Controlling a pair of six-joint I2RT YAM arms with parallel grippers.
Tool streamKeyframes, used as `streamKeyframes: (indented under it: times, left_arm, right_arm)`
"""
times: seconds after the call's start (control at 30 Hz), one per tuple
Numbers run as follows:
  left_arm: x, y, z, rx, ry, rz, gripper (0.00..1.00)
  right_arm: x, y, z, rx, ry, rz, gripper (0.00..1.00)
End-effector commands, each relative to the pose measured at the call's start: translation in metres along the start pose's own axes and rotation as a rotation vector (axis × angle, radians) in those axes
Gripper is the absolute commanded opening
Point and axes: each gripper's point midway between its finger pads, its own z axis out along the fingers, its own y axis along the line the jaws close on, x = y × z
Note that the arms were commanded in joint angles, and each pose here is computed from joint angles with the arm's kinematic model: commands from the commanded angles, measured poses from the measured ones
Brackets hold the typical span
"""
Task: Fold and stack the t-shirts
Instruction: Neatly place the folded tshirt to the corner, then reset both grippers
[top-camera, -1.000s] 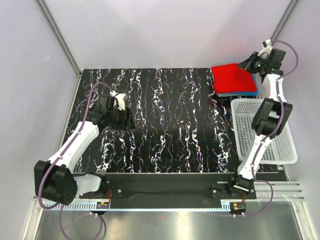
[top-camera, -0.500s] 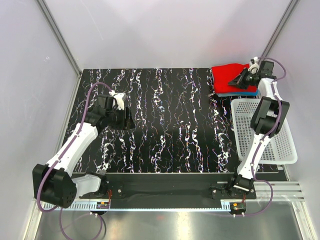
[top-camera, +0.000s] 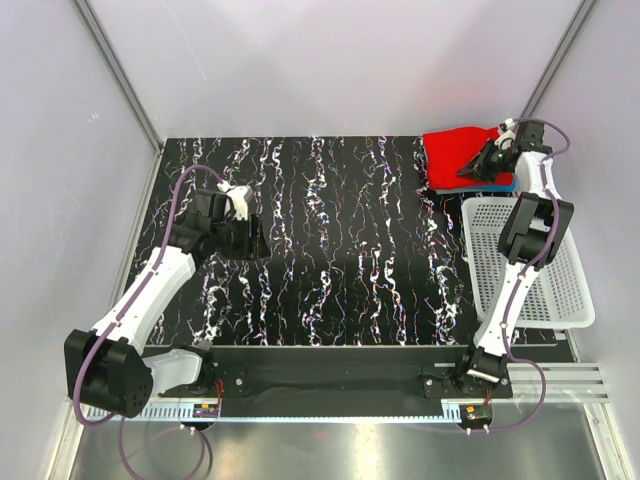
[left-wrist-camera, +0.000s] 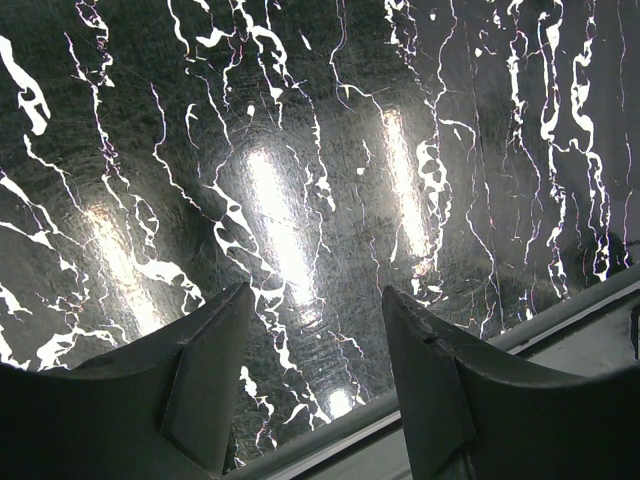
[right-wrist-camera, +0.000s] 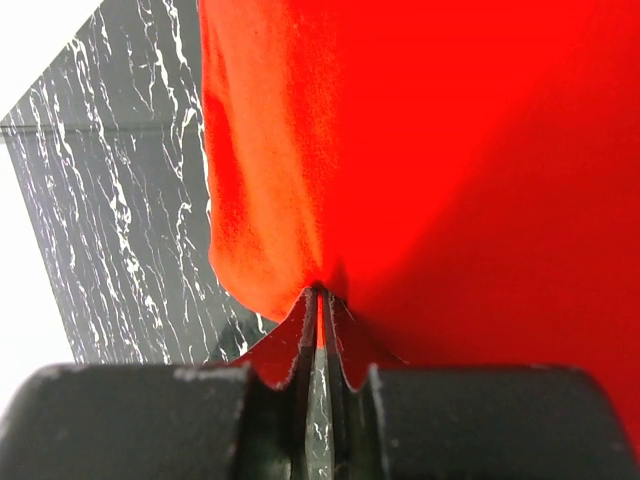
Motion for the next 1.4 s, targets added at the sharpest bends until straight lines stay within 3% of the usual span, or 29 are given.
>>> streamKeyframes:
  times: [0.0, 0.2, 0.43, 0.47, 0.53, 0.57, 0.6, 0.63, 0.8, 0.97, 1.37]
  left_arm:
    - [-0.013, -0.003, -0.007, 0.007, -0.068, 0.030, 0.61]
    - [-0.032, -0.018, -0.020, 0.066, -0.156, 0.058, 0.60]
    - [-0.080, -0.067, -0.086, 0.227, -0.439, 0.097, 0.63]
    - [-0.085, -0.075, -0.096, 0.260, -0.472, 0.103, 0.63]
    - [-0.097, -0.096, -0.121, 0.348, -0.555, 0.119, 0.67]
    - [-0.103, -0.103, -0.132, 0.375, -0.587, 0.124, 0.70]
    - [-0.108, -0.111, -0.144, 0.405, -0.623, 0.134, 0.83]
    - [-0.108, -0.119, -0.151, 0.446, -0.627, 0.134, 0.99]
    - [-0.107, -0.132, -0.168, 0.509, -0.623, 0.111, 0.99]
    - [-0.091, -0.122, -0.160, 0.471, -0.584, 0.034, 0.99]
    - [-0.058, -0.108, -0.163, 0.415, -0.597, 0.062, 0.99]
  right_arm:
    - [-0.038, 0.038, -0.044, 0.004, -0.127, -0.083, 0.12]
    - [-0.057, 0.097, -0.112, -0.017, -0.254, -0.114, 0.17]
    - [0.012, 0.156, -0.178, -0.030, -0.254, -0.102, 0.33]
    - [0.021, 0.158, -0.185, -0.013, -0.266, -0.098, 0.43]
    - [0.054, 0.179, -0.204, -0.036, -0.280, -0.121, 0.53]
    - [0.066, 0.193, -0.226, -0.037, -0.329, -0.149, 0.76]
    - [0.087, 0.191, -0.220, -0.028, -0.300, -0.134, 0.93]
    - [0.099, 0.195, -0.223, -0.033, -0.302, -0.140, 0.99]
    - [0.168, 0.195, -0.251, -0.077, -0.306, -0.133, 1.00]
    - [0.211, 0.202, -0.288, -0.118, -0.359, -0.176, 1.00]
    - [0.225, 0.194, -0.296, -0.099, -0.412, -0.196, 1.00]
